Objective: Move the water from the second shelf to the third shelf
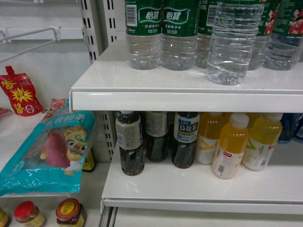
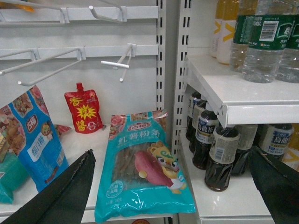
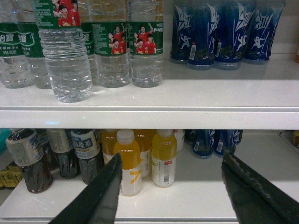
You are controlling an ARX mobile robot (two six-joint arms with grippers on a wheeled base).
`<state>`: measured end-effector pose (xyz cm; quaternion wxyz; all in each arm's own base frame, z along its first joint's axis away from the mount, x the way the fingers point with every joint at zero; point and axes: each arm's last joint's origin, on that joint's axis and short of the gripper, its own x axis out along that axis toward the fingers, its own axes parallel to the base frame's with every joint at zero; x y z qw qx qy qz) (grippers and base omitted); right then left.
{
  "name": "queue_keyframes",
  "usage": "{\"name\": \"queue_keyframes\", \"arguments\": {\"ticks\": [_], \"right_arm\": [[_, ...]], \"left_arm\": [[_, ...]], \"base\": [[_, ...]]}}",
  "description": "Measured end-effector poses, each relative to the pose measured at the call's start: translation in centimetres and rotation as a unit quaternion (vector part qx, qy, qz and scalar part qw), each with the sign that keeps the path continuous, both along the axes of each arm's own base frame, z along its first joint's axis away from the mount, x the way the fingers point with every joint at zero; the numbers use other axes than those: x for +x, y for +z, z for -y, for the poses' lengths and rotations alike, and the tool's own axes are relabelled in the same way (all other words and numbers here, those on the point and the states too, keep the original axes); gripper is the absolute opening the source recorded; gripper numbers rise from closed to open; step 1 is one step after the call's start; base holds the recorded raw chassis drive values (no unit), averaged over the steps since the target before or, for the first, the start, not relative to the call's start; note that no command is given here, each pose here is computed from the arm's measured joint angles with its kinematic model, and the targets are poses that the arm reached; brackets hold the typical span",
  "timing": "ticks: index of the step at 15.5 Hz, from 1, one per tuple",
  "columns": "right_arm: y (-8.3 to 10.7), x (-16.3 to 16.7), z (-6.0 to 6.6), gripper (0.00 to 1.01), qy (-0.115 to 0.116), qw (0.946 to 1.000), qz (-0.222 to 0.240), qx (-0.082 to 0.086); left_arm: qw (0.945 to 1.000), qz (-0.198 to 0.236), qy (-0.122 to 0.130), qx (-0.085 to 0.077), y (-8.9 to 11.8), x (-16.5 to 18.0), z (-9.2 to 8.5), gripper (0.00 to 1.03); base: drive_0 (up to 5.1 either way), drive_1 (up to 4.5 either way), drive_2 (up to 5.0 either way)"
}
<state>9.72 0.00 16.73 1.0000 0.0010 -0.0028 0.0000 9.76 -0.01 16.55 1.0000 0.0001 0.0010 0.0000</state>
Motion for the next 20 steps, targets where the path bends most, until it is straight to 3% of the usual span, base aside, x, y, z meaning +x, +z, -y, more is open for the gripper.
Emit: {"name": "queue_keyframes", "arguments": {"ticks": [3, 20], "right_arm": [[0.00, 0.00, 0.00, 0.97, 0.000, 1.0000, 0.000, 0.000], [0.00, 0.00, 0.00, 0.98, 0.000, 1.0000, 0.000, 0.000]], "left_arm": [[1.0000, 0.000, 0.000, 0.000, 0.00, 0.00, 0.00, 0.98], [1.0000, 0.000, 0.000, 0.000, 0.00, 0.00, 0.00, 0.98]], "base": [[0.0, 0.00, 0.0], [0.0, 0.00, 0.0]]}}
